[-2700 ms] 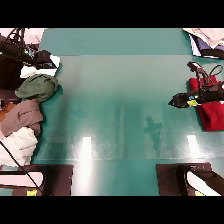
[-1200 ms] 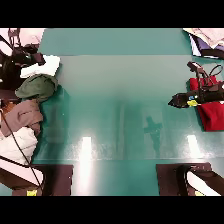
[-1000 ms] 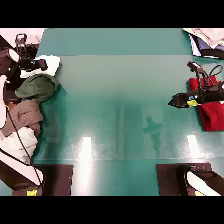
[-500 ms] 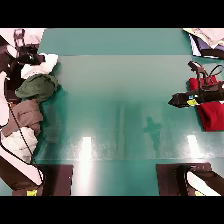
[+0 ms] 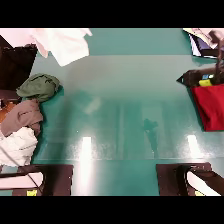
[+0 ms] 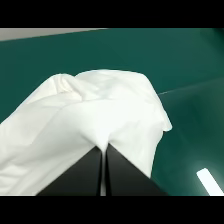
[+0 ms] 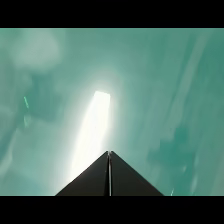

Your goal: Fold the shirts.

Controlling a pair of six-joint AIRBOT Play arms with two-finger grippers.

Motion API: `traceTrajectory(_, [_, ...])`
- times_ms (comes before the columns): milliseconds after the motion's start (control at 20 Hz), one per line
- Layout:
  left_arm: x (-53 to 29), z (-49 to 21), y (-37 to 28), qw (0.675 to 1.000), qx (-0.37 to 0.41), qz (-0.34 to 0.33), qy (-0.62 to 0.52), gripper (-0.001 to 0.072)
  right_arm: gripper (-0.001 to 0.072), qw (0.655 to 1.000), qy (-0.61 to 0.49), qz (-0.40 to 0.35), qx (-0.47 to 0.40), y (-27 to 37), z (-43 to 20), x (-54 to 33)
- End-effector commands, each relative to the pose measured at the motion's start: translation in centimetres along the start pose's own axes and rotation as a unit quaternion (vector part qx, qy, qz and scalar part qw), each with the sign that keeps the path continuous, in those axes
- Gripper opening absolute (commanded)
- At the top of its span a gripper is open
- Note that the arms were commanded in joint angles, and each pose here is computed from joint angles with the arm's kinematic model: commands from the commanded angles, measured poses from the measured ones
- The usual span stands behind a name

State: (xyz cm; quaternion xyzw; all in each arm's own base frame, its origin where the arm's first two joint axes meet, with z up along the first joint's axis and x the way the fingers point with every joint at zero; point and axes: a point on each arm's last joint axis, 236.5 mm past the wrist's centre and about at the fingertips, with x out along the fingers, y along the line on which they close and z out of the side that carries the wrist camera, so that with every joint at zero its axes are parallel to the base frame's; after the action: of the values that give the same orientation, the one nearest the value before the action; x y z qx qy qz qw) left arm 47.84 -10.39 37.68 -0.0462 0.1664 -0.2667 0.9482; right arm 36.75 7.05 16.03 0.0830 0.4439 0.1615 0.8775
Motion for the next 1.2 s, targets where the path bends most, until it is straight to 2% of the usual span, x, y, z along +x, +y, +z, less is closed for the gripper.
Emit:
traceTrajectory(0, [-7.0,2.3,-13.0,0.991,0.075,-0.106,-0.027,0.0020,0.0022,0.998,-0.063,-0.004,-0.027,1.3,4.2,-3.6])
traceTrajectory(150, [-7.4,-0.9,-18.8,0.979,0.094,-0.180,0.023,0.0020,0.0022,0.994,-0.100,-0.006,-0.043,2.2,6.4,-6.1])
traceTrajectory(300, [-3.1,-9.7,-20.4,0.960,0.058,-0.230,0.151,0.0020,0.0022,0.993,-0.105,-0.005,-0.052,2.8,6.8,-7.2])
traceTrajectory(500, [3.1,-23.3,-18.6,0.919,-0.026,-0.234,0.316,0.0022,0.0022,0.996,-0.072,-0.002,-0.053,2.8,5.3,-7.0])
traceTrajectory(550, [4.5,-25.3,-17.1,0.916,-0.045,-0.216,0.335,0.0194,0.0022,0.997,-0.063,-0.001,-0.053,2.8,4.9,-6.9])
traceTrajectory(600, [5.4,-26.1,-15.5,0.914,-0.074,-0.197,0.347,0.0492,0.0022,0.997,-0.058,-0.001,-0.053,2.9,4.6,-6.9])
traceTrajectory(650, [5.8,-26.1,-13.8,0.913,-0.115,-0.175,0.351,0.0614,0.0022,0.997,-0.055,0.000,-0.053,2.9,4.5,-6.9])
traceTrajectory(750, [4.9,-25.7,-10.8,0.908,-0.157,-0.156,0.355,0.0610,0.0022,0.997,-0.047,0.001,-0.053,2.9,4.1,-6.8])
traceTrajectory(850, [2.5,-27.6,-9.3,0.886,-0.170,-0.157,0.402,0.0609,0.0022,0.998,-0.047,0.001,-0.053,2.9,4.1,-6.8])
traceTrajectory(950, [1.0,-30.8,-9.5,0.865,-0.192,-0.157,0.435,0.0610,0.0022,0.998,-0.047,0.001,-0.053,2.9,4.1,-6.8])
traceTrajectory(1150, [-1.1,-39.8,-12.0,0.844,-0.236,-0.131,0.463,0.0609,0.0022,0.999,-0.028,0.003,-0.045,2.5,3.0,-5.7])
